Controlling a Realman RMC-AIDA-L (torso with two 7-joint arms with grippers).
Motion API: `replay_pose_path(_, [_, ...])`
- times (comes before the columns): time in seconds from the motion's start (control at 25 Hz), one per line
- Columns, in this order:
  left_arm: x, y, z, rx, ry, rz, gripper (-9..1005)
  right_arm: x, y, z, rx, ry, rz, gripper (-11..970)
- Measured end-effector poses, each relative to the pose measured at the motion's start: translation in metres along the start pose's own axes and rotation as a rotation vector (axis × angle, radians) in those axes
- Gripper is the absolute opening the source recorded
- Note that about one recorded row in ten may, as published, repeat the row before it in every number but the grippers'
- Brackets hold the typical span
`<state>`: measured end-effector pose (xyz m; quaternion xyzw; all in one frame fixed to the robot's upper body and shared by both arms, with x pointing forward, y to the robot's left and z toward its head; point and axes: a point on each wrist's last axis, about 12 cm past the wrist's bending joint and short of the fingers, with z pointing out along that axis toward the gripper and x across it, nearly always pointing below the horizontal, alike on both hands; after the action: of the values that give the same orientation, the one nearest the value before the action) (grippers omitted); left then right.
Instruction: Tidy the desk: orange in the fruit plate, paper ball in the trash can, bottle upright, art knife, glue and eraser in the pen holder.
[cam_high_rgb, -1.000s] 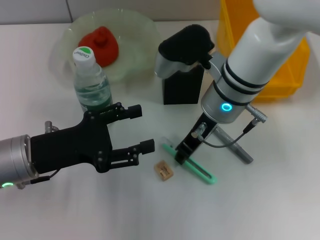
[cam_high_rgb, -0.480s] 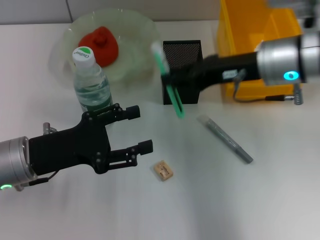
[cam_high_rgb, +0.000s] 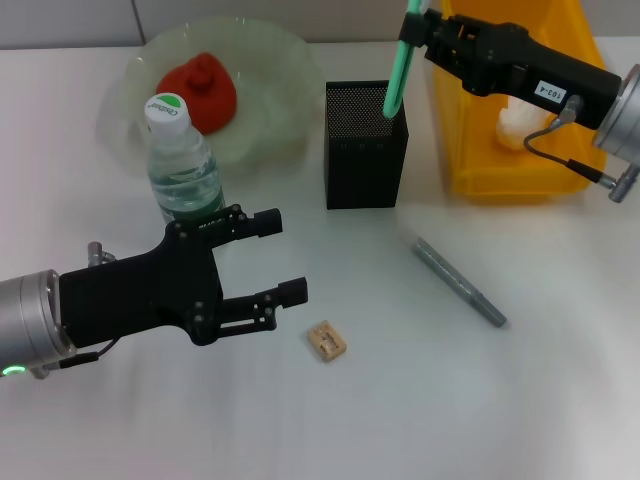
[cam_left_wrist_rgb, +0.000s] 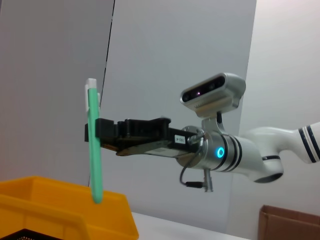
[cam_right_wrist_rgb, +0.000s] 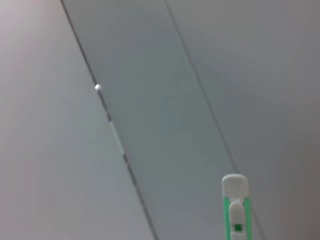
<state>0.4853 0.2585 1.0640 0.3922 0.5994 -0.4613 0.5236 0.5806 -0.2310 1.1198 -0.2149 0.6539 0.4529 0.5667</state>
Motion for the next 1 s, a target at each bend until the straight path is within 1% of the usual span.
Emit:
replay_pose_path(0.08, [0.0,0.0,0.0,-0.001,0.0,0.0,803,0.004,-0.005,0.0,0.046,-0.032,-0.06,193])
replay_pose_path(0.12, [0.0,0.0,0.0,-0.001,0.001,0.0,803,0.004,-0.005,0.0,0.046,-0.032,-0.06,193])
replay_pose_path(0.4, [0.0,0.001,0.0,-0.004,0.002,-0.001,803,0.013,-0.014,0.011,0.121,0.015,-0.163,198])
replay_pose_path(0.64, [0.0,0.001,0.0,-0.006,0.002,0.0,803,0.021,-0.015,0.022,0.122,0.054,-0.199,201])
replay_pose_path(0.88, [0.0,0.002,0.001,-0.006,0.003,0.002,803,0.031,-0.013,0.033,0.117,0.147,-0.244,205])
replay_pose_path(1.0, [0.0,0.002,0.002,-0.007,0.004,0.003,803,0.033,-0.013,0.035,0.121,0.159,-0.249,207])
